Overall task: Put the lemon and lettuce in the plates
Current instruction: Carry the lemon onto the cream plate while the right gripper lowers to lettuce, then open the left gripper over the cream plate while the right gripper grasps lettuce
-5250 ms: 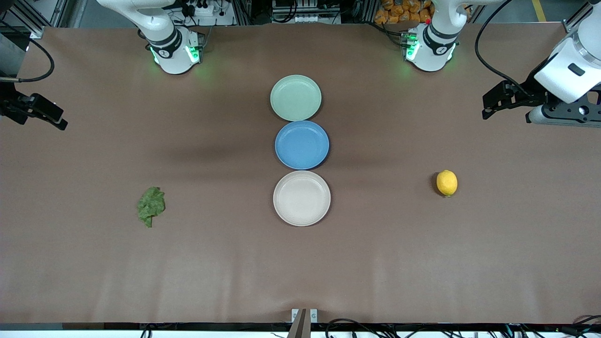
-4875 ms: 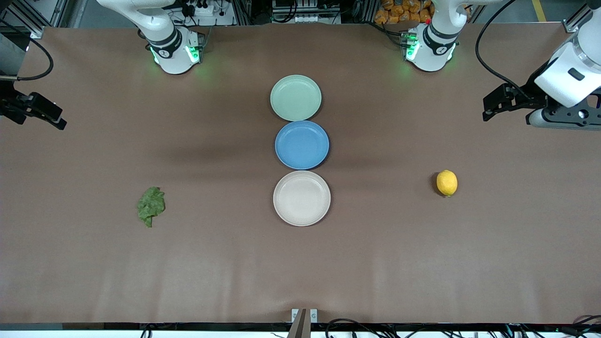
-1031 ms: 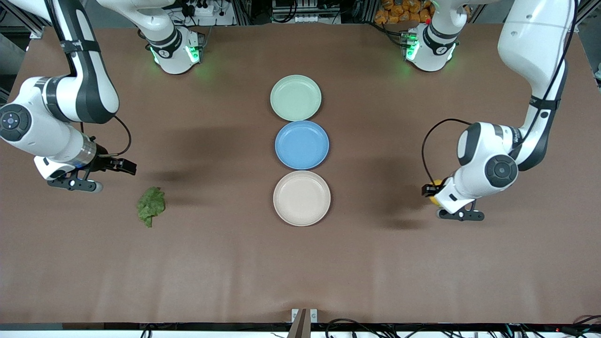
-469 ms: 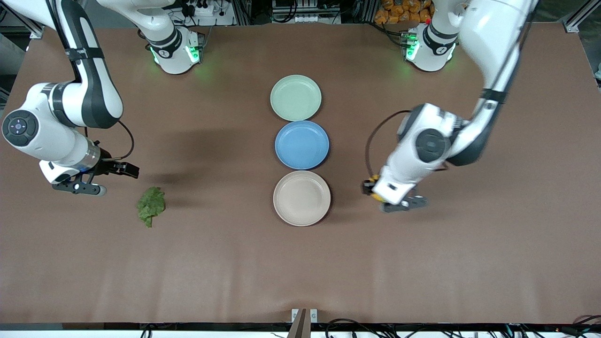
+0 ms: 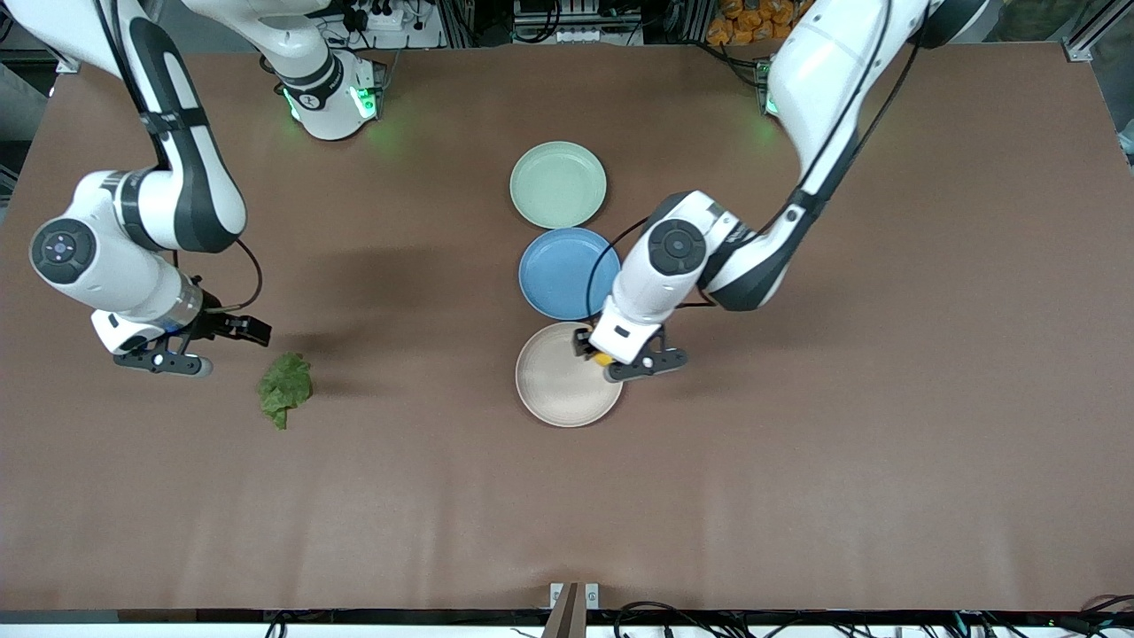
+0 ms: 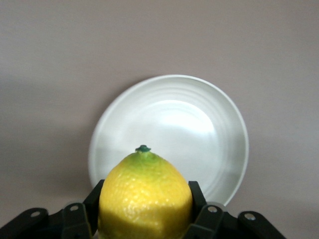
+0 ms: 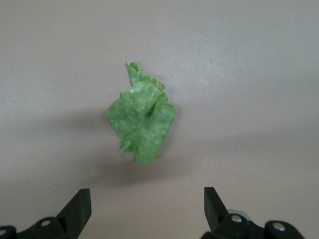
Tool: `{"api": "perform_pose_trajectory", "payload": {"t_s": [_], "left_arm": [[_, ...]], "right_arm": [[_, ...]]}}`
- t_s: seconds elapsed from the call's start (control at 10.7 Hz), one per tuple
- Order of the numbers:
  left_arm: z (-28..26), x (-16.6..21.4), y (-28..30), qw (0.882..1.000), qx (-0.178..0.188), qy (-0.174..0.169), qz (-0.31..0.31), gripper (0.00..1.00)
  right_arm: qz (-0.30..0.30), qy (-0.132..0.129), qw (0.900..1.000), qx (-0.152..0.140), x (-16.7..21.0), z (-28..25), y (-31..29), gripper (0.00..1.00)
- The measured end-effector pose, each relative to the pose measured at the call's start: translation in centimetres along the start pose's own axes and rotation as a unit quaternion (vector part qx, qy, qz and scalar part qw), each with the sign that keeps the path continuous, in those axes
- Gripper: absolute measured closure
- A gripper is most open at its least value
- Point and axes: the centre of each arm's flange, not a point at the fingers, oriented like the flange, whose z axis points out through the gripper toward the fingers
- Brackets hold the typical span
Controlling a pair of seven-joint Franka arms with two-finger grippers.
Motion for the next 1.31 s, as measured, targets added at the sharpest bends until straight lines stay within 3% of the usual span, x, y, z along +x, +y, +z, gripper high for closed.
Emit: {"api": "perform_pose_trajectory", "payload": {"t_s": [0.38, 0.56, 0.75, 1.31], "left_arm": [[4.5, -0.9, 1.1, 0.998, -0.065, 0.026, -0.005, 0.31], [4.9, -1.2, 1.3, 0.997, -0.068, 0.027, -0.005, 0.28], [4.6, -1.4, 1.8, 0.997, -0.071, 0.03, -0.002, 0.02], [3.5, 1.0, 0.9, 0.996, -0.071, 0.048, -0.012, 0.0]], "right_arm": [[-0.004, 0.01, 1.0, -0.002, 0.7, 4.3, -0.5, 0.0], [-0.006, 0.026, 1.0, -0.001, 1.1, 5.9, -0.7, 0.0], [-0.008, 0.042, 0.999, -0.001, 1.5, 7.7, -0.9, 0.0], [-0.011, 0.064, 0.998, -0.001, 2.3, 12.1, -1.2, 0.01]]}}
